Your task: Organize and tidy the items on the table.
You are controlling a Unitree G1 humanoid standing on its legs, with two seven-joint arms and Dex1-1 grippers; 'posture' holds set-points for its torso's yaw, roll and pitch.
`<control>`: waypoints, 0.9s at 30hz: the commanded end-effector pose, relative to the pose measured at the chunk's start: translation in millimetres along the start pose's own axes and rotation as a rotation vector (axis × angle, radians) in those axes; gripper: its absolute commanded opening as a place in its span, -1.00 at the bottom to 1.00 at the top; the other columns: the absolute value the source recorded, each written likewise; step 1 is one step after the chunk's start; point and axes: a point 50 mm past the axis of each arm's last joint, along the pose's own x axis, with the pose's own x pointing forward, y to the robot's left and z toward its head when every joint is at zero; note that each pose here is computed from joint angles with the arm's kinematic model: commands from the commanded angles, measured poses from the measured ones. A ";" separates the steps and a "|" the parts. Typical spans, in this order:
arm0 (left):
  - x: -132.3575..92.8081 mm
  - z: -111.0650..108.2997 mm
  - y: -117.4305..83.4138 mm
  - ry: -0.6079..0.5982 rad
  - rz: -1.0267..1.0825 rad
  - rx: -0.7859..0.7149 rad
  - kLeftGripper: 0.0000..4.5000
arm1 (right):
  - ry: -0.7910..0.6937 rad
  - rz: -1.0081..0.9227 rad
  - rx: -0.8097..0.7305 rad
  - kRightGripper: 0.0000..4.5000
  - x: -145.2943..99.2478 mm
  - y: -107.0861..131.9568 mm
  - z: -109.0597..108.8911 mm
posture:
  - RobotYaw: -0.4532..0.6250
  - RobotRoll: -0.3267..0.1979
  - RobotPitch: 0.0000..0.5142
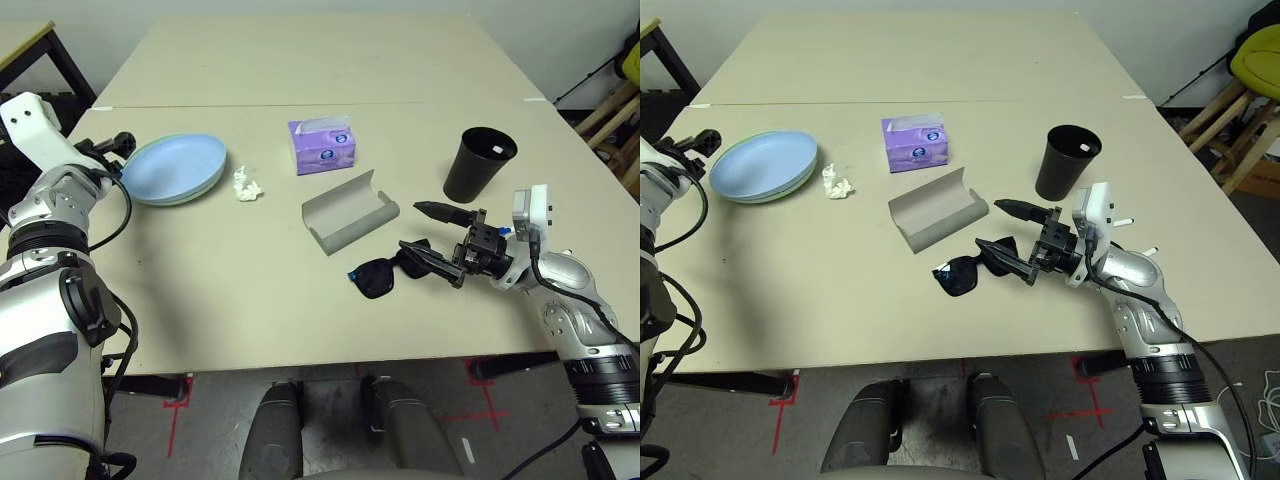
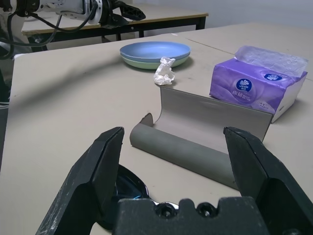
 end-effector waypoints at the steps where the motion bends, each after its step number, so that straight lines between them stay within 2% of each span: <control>1: 0.6 2.0 -7.5 -0.010 -0.075 0.047 0.99 | 0.010 0.006 0.000 1.00 -0.5 1.5 -0.7 | 0.06 0.25 -0.43; 5: 0.6 0.7 -16.2 -0.008 -0.165 0.121 0.99 | 0.007 0.006 -0.002 1.00 0.0 1.4 -0.1 | 0.06 0.25 -0.43; 11: -2.0 -11.0 -46.3 0.017 -0.450 0.239 0.99 | 0.008 0.009 -0.003 1.00 1.1 1.2 0.9 | 0.07 0.25 -0.43; 20: -11.9 -53.1 -53.1 0.144 -0.686 0.401 0.99 | 0.012 0.010 -0.007 1.00 0.5 1.9 1.1 | 0.04 0.25 -0.44; 27: -15.6 -57.4 -60.4 0.130 -0.795 0.434 0.99 | 0.017 0.005 -0.007 1.00 -3.3 2.6 -0.1 | 0.03 0.25 -0.45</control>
